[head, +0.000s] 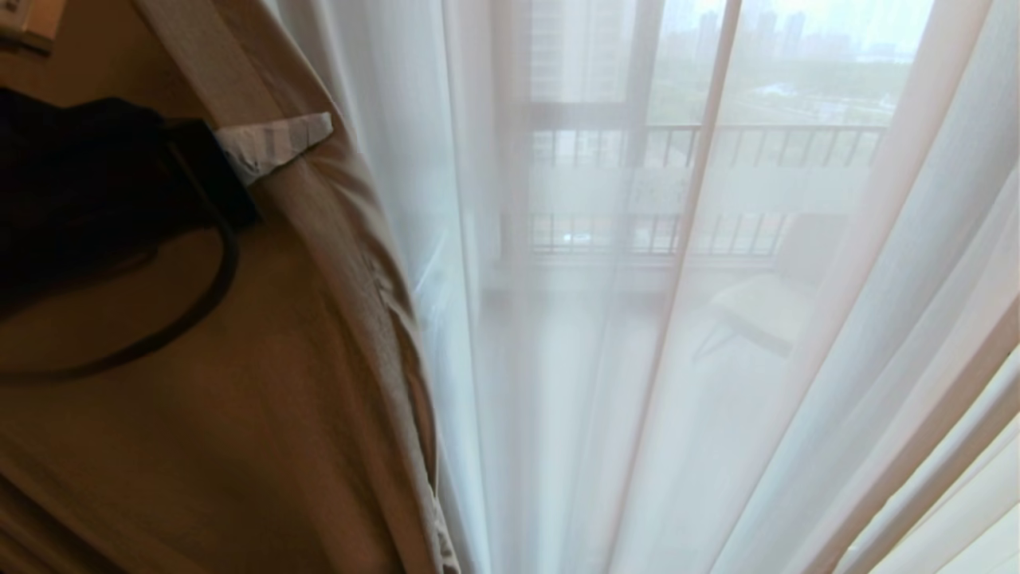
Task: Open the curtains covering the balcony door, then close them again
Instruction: Close the outer curtains on both sides
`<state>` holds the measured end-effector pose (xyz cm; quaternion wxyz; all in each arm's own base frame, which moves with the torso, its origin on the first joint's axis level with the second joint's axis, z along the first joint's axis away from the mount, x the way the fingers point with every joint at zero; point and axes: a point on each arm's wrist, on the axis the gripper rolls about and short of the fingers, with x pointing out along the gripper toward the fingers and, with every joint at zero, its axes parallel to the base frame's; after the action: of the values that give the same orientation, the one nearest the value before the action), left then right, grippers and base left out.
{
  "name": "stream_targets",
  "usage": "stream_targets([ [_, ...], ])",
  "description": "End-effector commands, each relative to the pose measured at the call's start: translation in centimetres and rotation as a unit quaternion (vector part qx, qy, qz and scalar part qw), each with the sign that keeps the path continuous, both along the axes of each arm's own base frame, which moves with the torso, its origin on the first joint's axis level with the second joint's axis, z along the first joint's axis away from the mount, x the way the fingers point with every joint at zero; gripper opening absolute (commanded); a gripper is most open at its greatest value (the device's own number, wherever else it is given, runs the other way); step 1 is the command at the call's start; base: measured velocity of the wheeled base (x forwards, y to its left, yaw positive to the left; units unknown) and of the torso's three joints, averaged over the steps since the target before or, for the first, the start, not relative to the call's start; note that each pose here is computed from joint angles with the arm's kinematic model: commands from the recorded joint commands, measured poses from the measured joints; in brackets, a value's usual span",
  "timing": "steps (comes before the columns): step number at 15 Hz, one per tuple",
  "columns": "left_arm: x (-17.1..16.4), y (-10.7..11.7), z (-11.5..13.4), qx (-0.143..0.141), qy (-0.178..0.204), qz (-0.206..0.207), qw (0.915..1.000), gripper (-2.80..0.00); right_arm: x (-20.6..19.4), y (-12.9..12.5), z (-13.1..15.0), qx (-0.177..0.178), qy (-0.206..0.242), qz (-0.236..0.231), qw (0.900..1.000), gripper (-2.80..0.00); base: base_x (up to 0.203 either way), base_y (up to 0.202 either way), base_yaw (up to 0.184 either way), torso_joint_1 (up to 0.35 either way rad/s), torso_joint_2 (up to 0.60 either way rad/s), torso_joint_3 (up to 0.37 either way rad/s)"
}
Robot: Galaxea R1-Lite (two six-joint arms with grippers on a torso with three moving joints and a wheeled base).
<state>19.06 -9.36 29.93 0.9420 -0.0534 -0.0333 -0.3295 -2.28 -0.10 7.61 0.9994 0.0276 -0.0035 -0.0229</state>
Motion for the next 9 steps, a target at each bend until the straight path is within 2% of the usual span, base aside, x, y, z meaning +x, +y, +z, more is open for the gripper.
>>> stream_targets([
  [1,0.3,-0.9,-0.1,0.01,-0.003,-0.006,0.9999,-2.8,0.0,0.0,0.0,0.0,0.0,0.0,1.0,-2.8,0.0,0.0,0.0,0.0,0.0,0.0],
  [9,1.7,-2.1,-0.2,0.071,-0.04,-0.004,0.9967,-2.8,0.0,0.0,0.0,0.0,0.0,0.0,1.0,-2.8,0.0,0.0,0.0,0.0,0.0,0.0],
])
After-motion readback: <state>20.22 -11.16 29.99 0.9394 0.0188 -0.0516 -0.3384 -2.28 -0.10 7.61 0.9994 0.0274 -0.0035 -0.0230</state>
